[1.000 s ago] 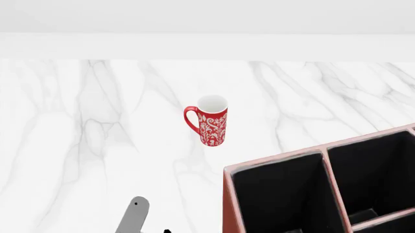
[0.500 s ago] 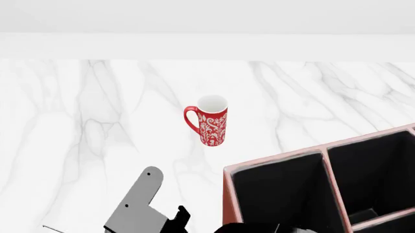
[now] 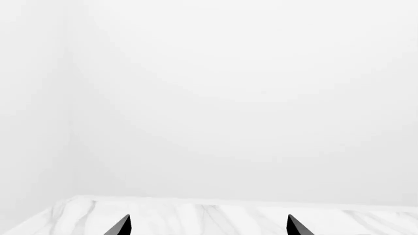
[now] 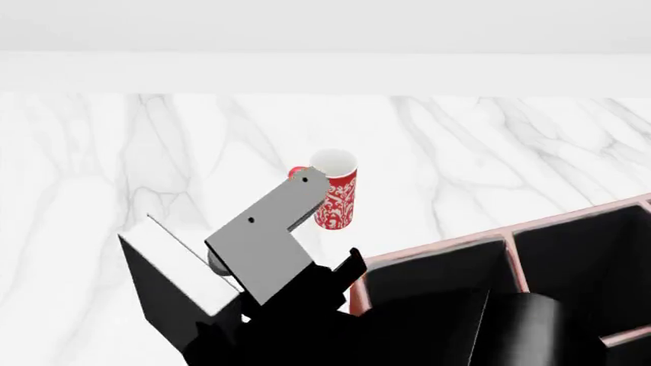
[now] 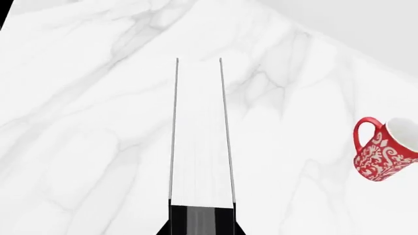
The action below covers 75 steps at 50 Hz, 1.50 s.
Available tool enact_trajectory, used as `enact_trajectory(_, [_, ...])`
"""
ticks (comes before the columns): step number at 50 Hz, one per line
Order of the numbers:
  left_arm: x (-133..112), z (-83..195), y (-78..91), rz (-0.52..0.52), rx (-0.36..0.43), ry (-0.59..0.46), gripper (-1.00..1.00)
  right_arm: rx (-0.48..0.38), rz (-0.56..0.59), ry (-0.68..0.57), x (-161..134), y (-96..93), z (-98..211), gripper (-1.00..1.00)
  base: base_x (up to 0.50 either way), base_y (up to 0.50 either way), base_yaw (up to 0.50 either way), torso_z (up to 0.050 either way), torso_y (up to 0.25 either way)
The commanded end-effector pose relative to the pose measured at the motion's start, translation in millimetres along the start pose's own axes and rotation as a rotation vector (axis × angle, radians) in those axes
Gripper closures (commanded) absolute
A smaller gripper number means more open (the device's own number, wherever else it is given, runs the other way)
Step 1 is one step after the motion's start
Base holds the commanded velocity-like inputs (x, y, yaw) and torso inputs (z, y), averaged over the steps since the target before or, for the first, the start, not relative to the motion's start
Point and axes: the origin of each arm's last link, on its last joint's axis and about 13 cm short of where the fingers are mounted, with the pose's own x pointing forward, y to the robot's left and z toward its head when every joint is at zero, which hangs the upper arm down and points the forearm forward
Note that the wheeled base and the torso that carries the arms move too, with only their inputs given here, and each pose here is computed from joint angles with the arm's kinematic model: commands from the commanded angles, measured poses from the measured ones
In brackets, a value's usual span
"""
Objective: Pick up the book and place it in the left compartment of the caddy.
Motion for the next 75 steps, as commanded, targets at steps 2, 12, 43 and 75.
enact_trajectory(2, [0, 0, 0.1, 0.001, 0.001, -0.001, -1.00, 0.039, -0.133, -0.050, -27, 5.8, 27, 1.00, 0.00, 0.00, 0.00, 0.000, 0.000])
enact_trajectory(12, [-1, 0, -0.7, -0.002, 0.004, -0.001, -1.00, 0.090, -0.199, -0.082, -49, 8.3, 39, 1.00, 0.00, 0.00, 0.00, 0.000, 0.001])
enact_trajectory(43, [-1, -1, -1.1, -0.003, 0.010, -0.004, -1.00, 0.211, -0.363, -0.188, -111, 21.0, 66, 1.00, 0.00, 0.00, 0.00, 0.000, 0.001])
enact_trajectory(75, [0, -3, -1.9, 0.000, 0.017, 0.000, -1.00, 0.287, -0.540, -0.232, -179, 32.6, 63, 1.00, 0.00, 0.00, 0.00, 0.000, 0.001])
